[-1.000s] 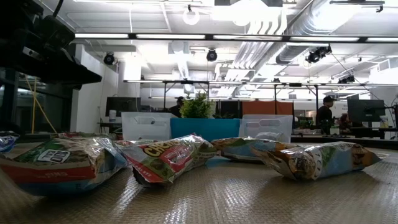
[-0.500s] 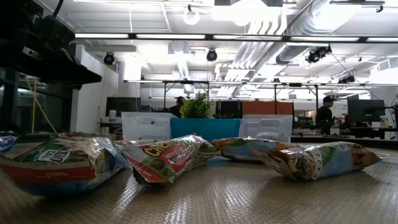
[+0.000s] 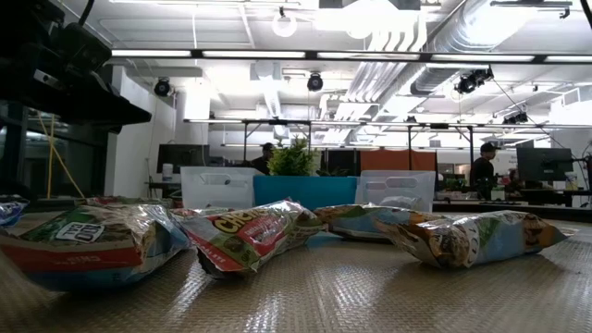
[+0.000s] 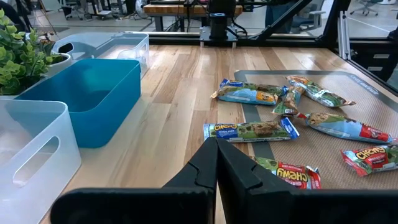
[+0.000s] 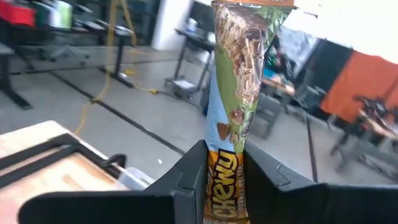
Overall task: Pick and place Granola Bars by type
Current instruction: Put the yellow granola bar into the right transparent bin
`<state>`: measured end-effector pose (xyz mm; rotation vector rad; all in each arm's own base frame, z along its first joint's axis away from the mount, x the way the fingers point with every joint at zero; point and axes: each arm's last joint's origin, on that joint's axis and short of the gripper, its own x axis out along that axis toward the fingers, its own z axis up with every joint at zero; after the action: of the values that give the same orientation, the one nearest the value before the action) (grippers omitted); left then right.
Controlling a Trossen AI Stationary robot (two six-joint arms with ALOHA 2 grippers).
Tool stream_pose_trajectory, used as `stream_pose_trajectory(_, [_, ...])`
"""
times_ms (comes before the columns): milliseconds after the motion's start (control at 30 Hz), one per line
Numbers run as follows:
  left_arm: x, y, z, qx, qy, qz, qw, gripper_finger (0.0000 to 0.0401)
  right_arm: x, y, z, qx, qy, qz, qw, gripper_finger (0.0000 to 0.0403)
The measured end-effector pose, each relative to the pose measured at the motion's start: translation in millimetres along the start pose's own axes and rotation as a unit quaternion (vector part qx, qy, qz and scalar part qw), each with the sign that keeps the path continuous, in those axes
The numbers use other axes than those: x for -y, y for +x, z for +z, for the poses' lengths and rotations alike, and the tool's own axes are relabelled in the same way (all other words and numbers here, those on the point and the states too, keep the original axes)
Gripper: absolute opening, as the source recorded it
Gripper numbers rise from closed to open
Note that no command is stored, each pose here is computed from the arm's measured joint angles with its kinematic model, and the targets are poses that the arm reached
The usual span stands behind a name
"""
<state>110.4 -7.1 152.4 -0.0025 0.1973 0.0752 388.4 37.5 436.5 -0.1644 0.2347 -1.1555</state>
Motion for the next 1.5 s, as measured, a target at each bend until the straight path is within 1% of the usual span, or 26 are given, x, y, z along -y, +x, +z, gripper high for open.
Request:
stream_pose_trajectory(100, [0, 0, 0, 0.0, 0.0, 0.0, 1.0, 0.0001, 20, 27, -7, -0.033, 0.029, -0.021, 0.999, 0.0066])
stream_pose_trajectory(200, [0, 0, 0, 0.0, 0.0, 0.0, 1.0, 0.0001, 46, 55, -19, -0.091, 0.04, -0.039, 0.994, 0.0067])
stream_pose_trajectory(333, [0, 0, 0, 0.0, 0.0, 0.0, 1.0, 0.0001, 82, 89, -40, -0.199, 0.009, -0.064, 0.978, 0.0067])
stream_pose_trajectory(400, [0, 0, 0, 0.0, 0.0, 0.0, 1.0, 0.0001, 99, 102, -49, -0.25, -0.022, -0.078, 0.965, 0.0067])
stream_pose_trajectory(500, [0, 0, 0, 0.0, 0.0, 0.0, 1.0, 0.0001, 121, 120, -60, -0.299, -0.074, -0.1, 0.946, 0.0067])
stream_pose_trajectory(600, [0, 0, 0, 0.0, 0.0, 0.0, 1.0, 0.0001, 140, 139, -72, -0.346, -0.109, -0.095, 0.927, 0.0067])
stream_pose_trajectory(667, [0, 0, 0, 0.0, 0.0, 0.0, 1.0, 0.0001, 153, 152, -82, -0.373, -0.101, -0.079, 0.919, 0.0067])
stream_pose_trajectory(800, [0, 0, 0, 0.0, 0.0, 0.0, 1.0, 0.0001, 170, 180, -109, -0.39, -0.036, -0.027, 0.92, 0.0067])
stream_pose_trajectory(900, [0, 0, 0, 0.0, 0.0, 0.0, 1.0, 0.0001, 181, 195, -142, -0.404, 0.017, 0.004, 0.915, 0.0067])
stream_pose_trajectory(1033, [0, 0, 0, 0.0, 0.0, 0.0, 1.0, 0.0001, 188, 200, -188, -0.428, 0.076, 0.036, 0.9, 0.0067])
stream_pose_trajectory(1167, [0, 0, 0, 0.0, 0.0, 0.0, 1.0, 0.0001, 187, 190, -228, -0.458, 0.151, 0.064, 0.874, 0.0067])
stream_pose_trajectory(1300, [0, 0, 0, 0.0, 0.0, 0.0, 1.0, 0.0001, 185, 179, -247, -0.448, 0.219, 0.082, 0.863, 0.0067])
stream_pose_trajectory(1400, [0, 0, 0, 0.0, 0.0, 0.0, 1.0, 0.0001, 183, 171, -256, -0.449, 0.269, 0.09, 0.847, 0.0067])
stream_pose_trajectory(1500, [0, 0, 0, 0.0, 0.0, 0.0, 1.0, 0.0001, 181, 166, -259, -0.438, 0.292, 0.087, 0.846, 0.0067])
